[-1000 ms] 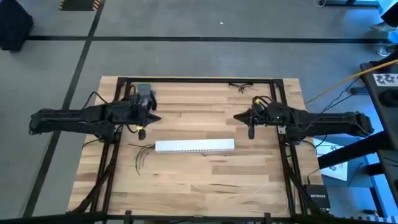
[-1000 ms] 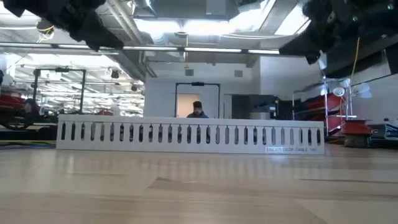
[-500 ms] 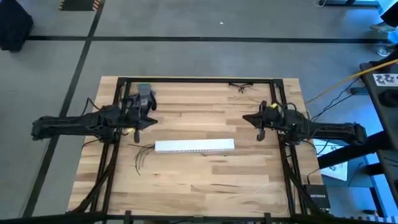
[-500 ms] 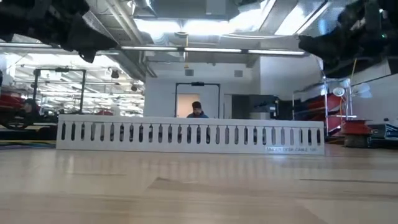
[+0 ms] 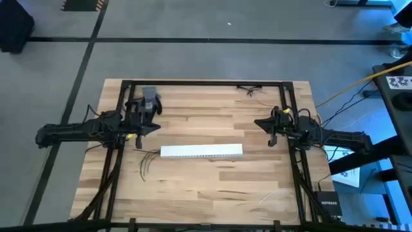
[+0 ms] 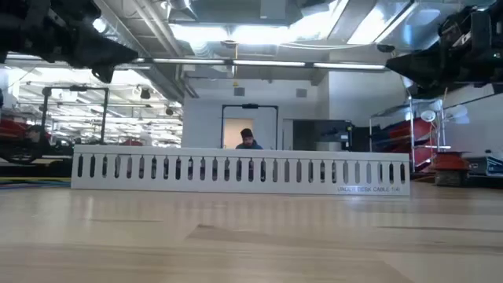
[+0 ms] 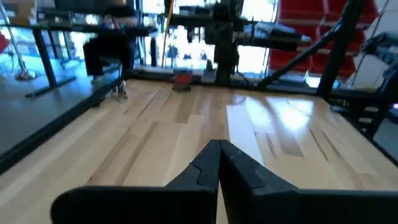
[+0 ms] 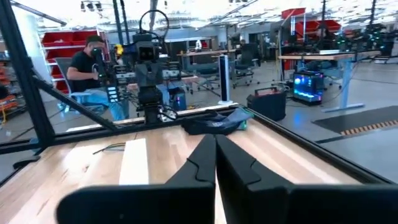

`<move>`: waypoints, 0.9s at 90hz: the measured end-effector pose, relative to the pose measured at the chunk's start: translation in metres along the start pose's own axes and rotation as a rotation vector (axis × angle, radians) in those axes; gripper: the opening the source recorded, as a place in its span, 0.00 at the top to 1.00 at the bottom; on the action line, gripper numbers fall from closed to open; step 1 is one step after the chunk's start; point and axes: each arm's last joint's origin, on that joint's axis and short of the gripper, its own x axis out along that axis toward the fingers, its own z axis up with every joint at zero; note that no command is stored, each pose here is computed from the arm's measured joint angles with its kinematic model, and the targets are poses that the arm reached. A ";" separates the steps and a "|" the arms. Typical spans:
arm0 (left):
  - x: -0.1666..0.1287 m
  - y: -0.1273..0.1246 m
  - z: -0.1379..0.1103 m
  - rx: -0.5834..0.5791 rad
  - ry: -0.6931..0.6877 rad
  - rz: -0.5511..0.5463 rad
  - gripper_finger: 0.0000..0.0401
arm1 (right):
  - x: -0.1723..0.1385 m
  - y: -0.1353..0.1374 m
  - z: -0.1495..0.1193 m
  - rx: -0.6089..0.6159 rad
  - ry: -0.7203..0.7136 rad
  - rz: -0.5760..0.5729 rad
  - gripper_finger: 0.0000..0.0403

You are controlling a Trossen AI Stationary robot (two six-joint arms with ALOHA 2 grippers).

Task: Ziptie cables
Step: Return to Home Position

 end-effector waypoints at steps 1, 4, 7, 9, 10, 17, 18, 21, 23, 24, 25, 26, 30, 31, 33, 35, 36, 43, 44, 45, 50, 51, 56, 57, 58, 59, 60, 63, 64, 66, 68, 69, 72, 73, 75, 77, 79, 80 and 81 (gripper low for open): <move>-0.001 0.000 0.000 0.000 -0.003 -0.001 1.00 | 0.000 0.000 0.000 -0.001 0.001 0.000 0.99; -0.002 0.000 0.001 0.000 -0.012 -0.005 1.00 | -0.001 0.000 -0.001 -0.002 0.009 -0.002 0.99; -0.003 0.000 0.001 0.001 -0.021 -0.006 1.00 | -0.002 0.000 -0.002 -0.002 0.017 -0.009 0.99; -0.004 0.000 0.001 0.001 -0.028 -0.007 1.00 | -0.002 -0.001 -0.002 0.001 0.022 -0.012 0.99; -0.005 0.000 0.000 0.001 -0.030 -0.007 1.00 | -0.002 -0.001 -0.003 0.002 0.023 -0.013 0.99; -0.007 0.000 -0.001 0.000 -0.036 -0.007 1.00 | -0.004 -0.001 -0.003 0.004 0.029 -0.016 0.99; -0.008 0.000 -0.001 -0.001 -0.038 -0.007 1.00 | -0.004 -0.001 -0.004 0.004 0.029 -0.017 0.99; -0.008 0.000 -0.002 -0.003 -0.043 -0.008 1.00 | -0.004 -0.001 -0.004 0.004 0.030 -0.017 0.99; -0.009 0.000 -0.003 -0.004 -0.044 -0.008 1.00 | -0.005 -0.001 -0.004 0.004 0.031 -0.017 0.99; -0.009 0.000 -0.004 -0.004 -0.043 -0.008 1.00 | -0.005 -0.001 -0.004 0.004 0.030 -0.017 0.99; -0.009 0.000 -0.004 -0.006 -0.043 -0.008 1.00 | -0.005 -0.001 -0.004 0.004 0.029 -0.017 0.99; -0.009 0.000 -0.005 -0.007 -0.044 -0.008 1.00 | -0.004 -0.001 -0.004 0.004 0.029 -0.017 0.99; -0.010 0.000 -0.005 -0.007 -0.054 -0.008 1.00 | -0.004 -0.001 -0.004 0.003 0.036 -0.018 0.99; -0.010 0.000 -0.006 -0.007 -0.056 -0.008 1.00 | -0.004 -0.001 -0.005 0.003 0.037 -0.018 0.99; -0.010 0.000 -0.006 -0.007 -0.058 -0.008 1.00 | -0.004 -0.001 -0.005 0.003 0.039 -0.018 0.99; -0.011 0.000 -0.007 -0.006 -0.058 -0.008 1.00 | -0.004 -0.001 -0.005 0.002 0.042 -0.018 0.99; -0.011 0.000 -0.007 -0.006 -0.057 -0.008 1.00 | -0.004 -0.001 -0.005 0.001 0.044 -0.018 0.99; -0.012 0.000 -0.010 -0.003 -0.046 -0.008 1.00 | -0.005 -0.001 -0.006 -0.002 0.051 -0.022 0.99; -0.012 0.000 -0.010 -0.003 -0.047 -0.008 1.00 | -0.005 -0.001 -0.006 -0.002 0.051 -0.022 0.99; -0.013 0.000 -0.010 -0.004 -0.048 -0.008 1.00 | -0.005 -0.001 -0.006 -0.002 0.051 -0.022 0.99; -0.014 0.000 -0.009 -0.012 -0.062 -0.008 1.00 | -0.005 -0.001 -0.006 -0.001 0.051 -0.022 0.99; -0.015 0.000 -0.009 -0.014 -0.064 -0.008 1.00 | -0.005 -0.001 -0.006 -0.001 0.051 -0.022 0.99; -0.016 0.000 -0.009 -0.020 -0.078 -0.010 1.00 | -0.005 -0.001 -0.006 -0.005 0.051 -0.022 0.99; -0.016 0.000 -0.010 -0.021 -0.082 -0.010 1.00 | -0.005 -0.001 -0.006 -0.008 0.051 -0.022 0.99; -0.016 0.000 -0.010 -0.021 -0.084 -0.010 1.00 | -0.005 -0.001 -0.006 -0.012 0.051 -0.022 0.99; -0.015 0.000 -0.011 -0.022 -0.082 -0.010 1.00 | -0.005 -0.001 -0.006 -0.015 0.051 -0.022 0.99; -0.015 0.000 -0.011 -0.021 -0.080 -0.010 1.00 | -0.005 -0.001 -0.006 -0.018 0.051 -0.022 0.99; -0.014 0.000 -0.013 -0.016 -0.073 -0.009 1.00 | -0.005 -0.001 -0.006 -0.022 0.051 -0.023 0.99; -0.014 0.000 -0.014 -0.014 -0.071 -0.009 1.00 | -0.005 -0.001 -0.006 -0.023 0.051 -0.024 0.99; -0.013 0.000 -0.016 -0.013 -0.068 -0.009 1.00 | -0.005 -0.002 -0.006 -0.024 0.051 -0.027 0.99; -0.012 0.001 -0.018 -0.013 -0.067 -0.009 1.00 | -0.005 -0.002 -0.006 -0.024 0.050 -0.032 0.99; -0.012 0.001 -0.018 -0.013 -0.068 -0.009 1.00 | -0.005 -0.002 -0.006 -0.024 0.049 -0.034 0.99; -0.011 0.001 -0.021 -0.017 -0.078 -0.010 1.00 | -0.005 -0.002 -0.006 -0.025 0.049 -0.037 0.99; -0.010 0.001 -0.022 -0.019 -0.084 -0.012 1.00 | -0.005 -0.002 -0.006 -0.025 0.048 -0.037 0.99; -0.009 0.000 -0.023 -0.022 -0.095 -0.018 1.00 | -0.005 -0.002 -0.006 -0.025 0.049 -0.038 0.99; -0.008 0.000 -0.025 -0.025 -0.104 -0.032 1.00 | -0.005 -0.002 -0.006 -0.025 0.048 -0.038 0.99; -0.007 0.000 -0.027 -0.025 -0.113 -0.047 1.00 | -0.005 -0.002 -0.006 -0.025 0.048 -0.038 0.99; -0.006 0.000 -0.028 -0.025 -0.117 -0.055 1.00 | -0.005 -0.002 -0.006 -0.024 0.048 -0.038 0.99; -0.006 -0.001 -0.030 -0.026 -0.119 -0.063 1.00 | -0.005 -0.002 -0.006 -0.024 0.048 -0.038 0.99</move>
